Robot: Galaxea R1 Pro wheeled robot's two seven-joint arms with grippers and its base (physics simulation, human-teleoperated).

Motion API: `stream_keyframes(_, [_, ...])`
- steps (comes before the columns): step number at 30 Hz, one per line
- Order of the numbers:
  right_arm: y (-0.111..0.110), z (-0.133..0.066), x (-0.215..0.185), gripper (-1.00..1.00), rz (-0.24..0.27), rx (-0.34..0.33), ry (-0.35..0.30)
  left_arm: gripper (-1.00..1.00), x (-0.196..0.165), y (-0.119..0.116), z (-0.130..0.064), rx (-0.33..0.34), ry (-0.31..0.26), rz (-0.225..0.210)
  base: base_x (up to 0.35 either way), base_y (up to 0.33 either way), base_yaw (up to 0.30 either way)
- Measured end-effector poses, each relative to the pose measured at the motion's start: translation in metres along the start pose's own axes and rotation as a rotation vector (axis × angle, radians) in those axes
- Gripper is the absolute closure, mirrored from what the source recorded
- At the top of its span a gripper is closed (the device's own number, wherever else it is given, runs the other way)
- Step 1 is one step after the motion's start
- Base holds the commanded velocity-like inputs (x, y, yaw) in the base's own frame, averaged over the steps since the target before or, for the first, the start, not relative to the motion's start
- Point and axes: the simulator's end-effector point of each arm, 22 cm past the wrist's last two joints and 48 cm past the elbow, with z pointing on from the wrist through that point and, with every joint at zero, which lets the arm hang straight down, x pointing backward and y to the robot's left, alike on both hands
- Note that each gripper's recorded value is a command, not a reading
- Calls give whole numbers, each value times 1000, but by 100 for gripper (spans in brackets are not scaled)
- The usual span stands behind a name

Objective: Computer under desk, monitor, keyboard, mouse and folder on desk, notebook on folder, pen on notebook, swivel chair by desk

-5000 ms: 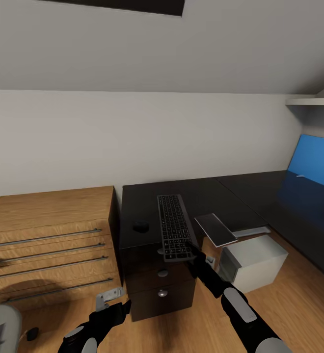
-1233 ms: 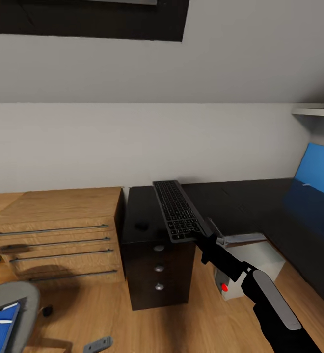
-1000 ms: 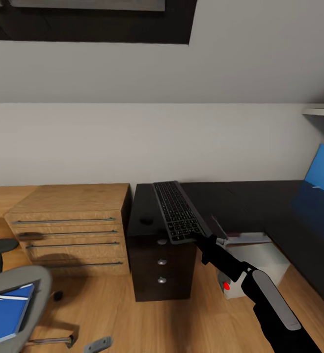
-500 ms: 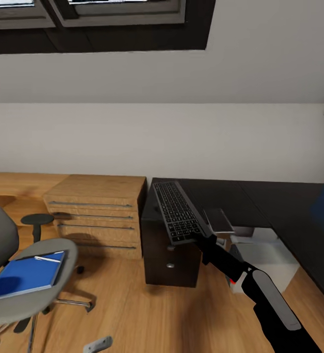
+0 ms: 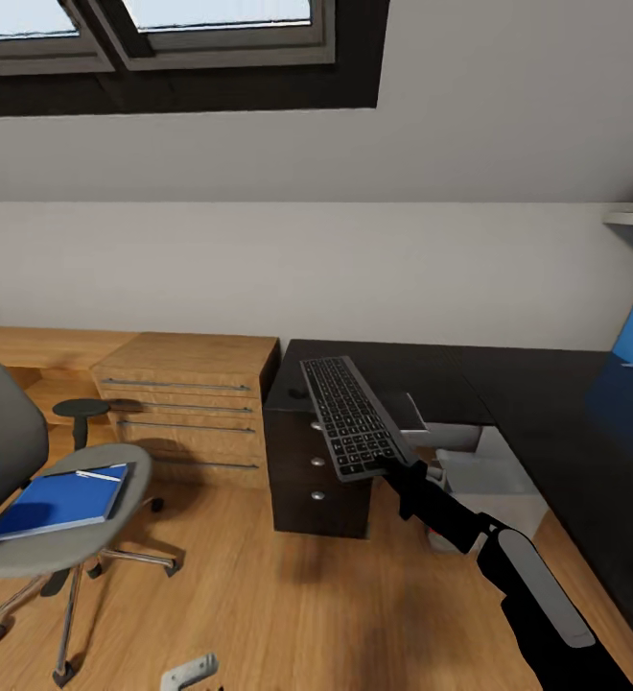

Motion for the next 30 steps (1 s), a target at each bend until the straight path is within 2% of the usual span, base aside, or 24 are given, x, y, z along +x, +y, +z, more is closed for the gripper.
stream_keyframes(9, [-2,-4,-6,100,-11,7,-4,-100,-11,-1,0,2,-51,-16,-330,-33,0])
stream_keyframes(30, [31,-10,-15,100,-28,19,-12,-100,-28,-4,-28,0,-50,-16,-336,0,0])
